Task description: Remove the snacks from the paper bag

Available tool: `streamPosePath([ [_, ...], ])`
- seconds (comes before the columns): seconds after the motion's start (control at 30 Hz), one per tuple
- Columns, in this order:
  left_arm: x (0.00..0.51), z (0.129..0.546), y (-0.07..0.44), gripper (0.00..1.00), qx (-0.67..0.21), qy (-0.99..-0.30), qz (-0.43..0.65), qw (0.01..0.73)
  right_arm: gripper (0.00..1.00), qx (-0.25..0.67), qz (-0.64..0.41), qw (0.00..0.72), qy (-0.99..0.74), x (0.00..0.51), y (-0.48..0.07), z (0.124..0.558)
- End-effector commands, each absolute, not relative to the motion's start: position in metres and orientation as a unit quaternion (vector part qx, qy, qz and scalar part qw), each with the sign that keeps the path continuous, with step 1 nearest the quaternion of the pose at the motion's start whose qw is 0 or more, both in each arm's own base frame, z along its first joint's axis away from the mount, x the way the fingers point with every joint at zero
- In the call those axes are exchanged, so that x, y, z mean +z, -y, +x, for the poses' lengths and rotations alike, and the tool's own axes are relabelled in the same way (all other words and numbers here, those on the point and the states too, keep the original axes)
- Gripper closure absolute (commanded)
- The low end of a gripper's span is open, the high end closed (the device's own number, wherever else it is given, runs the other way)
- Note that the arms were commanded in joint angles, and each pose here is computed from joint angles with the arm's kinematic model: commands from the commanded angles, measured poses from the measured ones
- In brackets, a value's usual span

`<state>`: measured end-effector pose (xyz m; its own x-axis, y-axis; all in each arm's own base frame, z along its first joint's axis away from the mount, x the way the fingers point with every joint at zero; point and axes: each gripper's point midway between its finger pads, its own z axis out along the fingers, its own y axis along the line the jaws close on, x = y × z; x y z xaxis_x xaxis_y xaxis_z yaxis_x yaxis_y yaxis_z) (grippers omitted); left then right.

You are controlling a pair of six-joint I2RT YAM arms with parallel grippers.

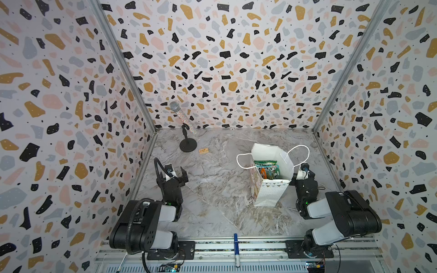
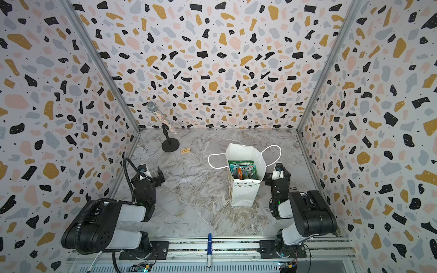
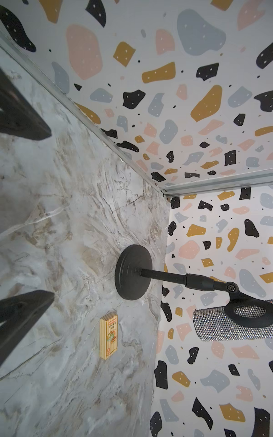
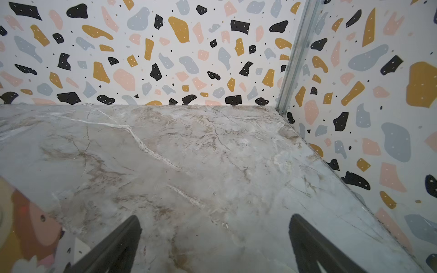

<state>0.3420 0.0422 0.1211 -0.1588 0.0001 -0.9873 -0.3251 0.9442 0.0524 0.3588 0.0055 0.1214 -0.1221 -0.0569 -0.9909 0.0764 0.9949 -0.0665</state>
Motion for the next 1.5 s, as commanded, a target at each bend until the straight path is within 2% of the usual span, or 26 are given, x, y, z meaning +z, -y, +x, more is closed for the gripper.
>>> streamPosePath([
  [0.0, 0.136, 0.346, -0.044, 0.0, 0.127, -0.732, -0.12, 0.659, 0.01, -0.052, 0.009, 0.677, -0.734, 0.133, -0.006, 0.362],
  [0.87, 0.137, 0.345, -0.045, 0.0, 0.127, -0.73, -0.121, 0.661, 0.01, -0.054, 0.006, 0.682, -0.729, 0.135, -0.006, 0.359],
  [1.13, 0.164, 0.337, -0.066, 0.0, 0.143, -0.73, -0.205, 0.636, 0.01, -0.086, 0.042, 0.69, -0.717, 0.159, 0.005, 0.347],
  [1.27, 0.194, 0.348, -0.047, 0.0, 0.053, -0.747, -0.23, 0.622, 0.01, -0.08, 0.075, 0.673, -0.732, 0.164, 0.01, 0.347],
  [1.47, 0.238, 0.353, 0.031, 0.0, -0.148, -0.771, -0.176, 0.594, 0.01, -0.032, 0.129, 0.623, -0.771, 0.167, 0.009, 0.343],
])
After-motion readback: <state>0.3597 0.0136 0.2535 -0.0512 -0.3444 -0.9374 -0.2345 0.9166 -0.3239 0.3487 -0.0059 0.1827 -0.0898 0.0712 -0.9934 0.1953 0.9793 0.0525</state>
